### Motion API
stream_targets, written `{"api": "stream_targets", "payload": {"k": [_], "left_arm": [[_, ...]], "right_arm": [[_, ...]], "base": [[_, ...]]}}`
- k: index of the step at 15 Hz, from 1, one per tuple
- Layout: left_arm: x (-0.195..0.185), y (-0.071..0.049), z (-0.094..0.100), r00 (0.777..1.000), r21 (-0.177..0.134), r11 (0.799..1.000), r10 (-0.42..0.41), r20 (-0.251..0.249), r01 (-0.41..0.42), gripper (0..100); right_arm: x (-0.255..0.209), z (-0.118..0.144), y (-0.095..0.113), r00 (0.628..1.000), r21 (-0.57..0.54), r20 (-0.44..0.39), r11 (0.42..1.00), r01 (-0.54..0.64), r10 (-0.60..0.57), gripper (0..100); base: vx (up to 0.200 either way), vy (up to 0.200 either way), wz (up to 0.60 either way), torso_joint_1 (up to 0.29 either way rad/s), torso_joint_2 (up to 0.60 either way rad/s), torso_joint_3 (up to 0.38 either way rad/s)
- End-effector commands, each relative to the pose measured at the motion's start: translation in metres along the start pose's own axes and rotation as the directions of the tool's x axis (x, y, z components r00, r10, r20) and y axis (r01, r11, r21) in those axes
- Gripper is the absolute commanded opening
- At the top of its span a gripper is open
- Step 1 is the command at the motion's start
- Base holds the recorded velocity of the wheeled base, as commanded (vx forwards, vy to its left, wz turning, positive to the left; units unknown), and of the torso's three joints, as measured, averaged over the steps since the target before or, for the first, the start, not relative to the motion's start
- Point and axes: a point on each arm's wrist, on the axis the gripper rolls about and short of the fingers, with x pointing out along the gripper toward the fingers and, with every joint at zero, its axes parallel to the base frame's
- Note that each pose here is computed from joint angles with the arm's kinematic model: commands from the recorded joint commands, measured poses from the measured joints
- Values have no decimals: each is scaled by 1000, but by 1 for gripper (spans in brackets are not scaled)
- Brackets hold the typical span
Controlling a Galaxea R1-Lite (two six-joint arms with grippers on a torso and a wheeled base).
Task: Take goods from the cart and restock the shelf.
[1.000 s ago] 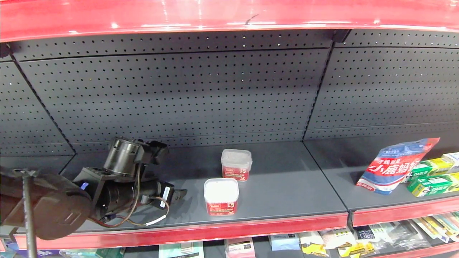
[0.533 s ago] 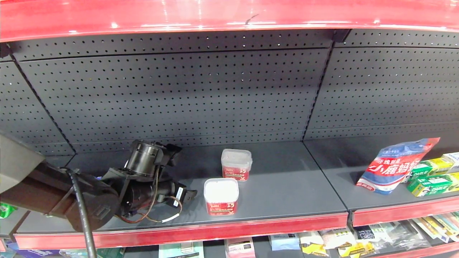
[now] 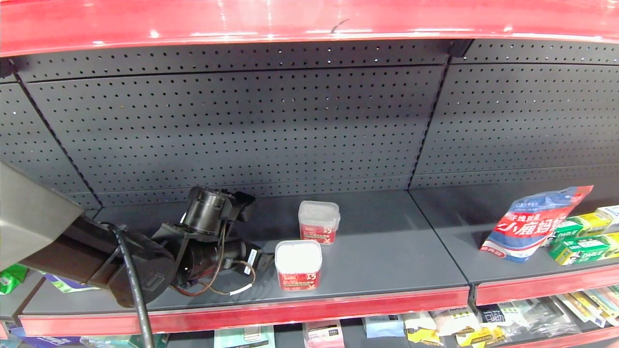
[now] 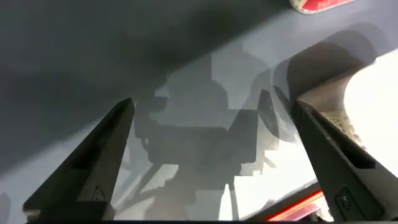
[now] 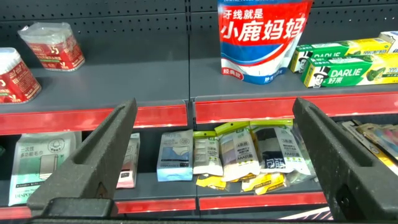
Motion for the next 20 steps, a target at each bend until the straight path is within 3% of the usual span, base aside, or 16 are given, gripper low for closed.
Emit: {"api": "stream_targets", "payload": {"k": [1, 11, 16, 20], "left_arm": [[5, 0, 0, 1000, -1, 1000, 0, 12, 0, 100], [14, -9, 8, 998, 11, 1000, -18, 53, 17, 100], [12, -9, 9, 998, 12, 1000, -10, 58, 10, 100], [8, -17, 7, 998, 27, 999, -32, 52, 31, 100]], "right_arm": [[0, 0, 0, 1000, -1, -2, 1000, 0, 0, 100], [0, 0, 0, 1000, -1, -2, 1000, 0, 0, 100], [0, 0, 0, 1000, -1, -2, 1000, 0, 0, 100], [0, 0, 0, 1000, -1, -2, 1000, 0, 0, 100]], "base": [[0, 0, 0, 0, 0, 0], [0, 0, 0, 0, 0, 0], [0, 0, 0, 0, 0, 0], [0, 0, 0, 0, 0, 0]]}}
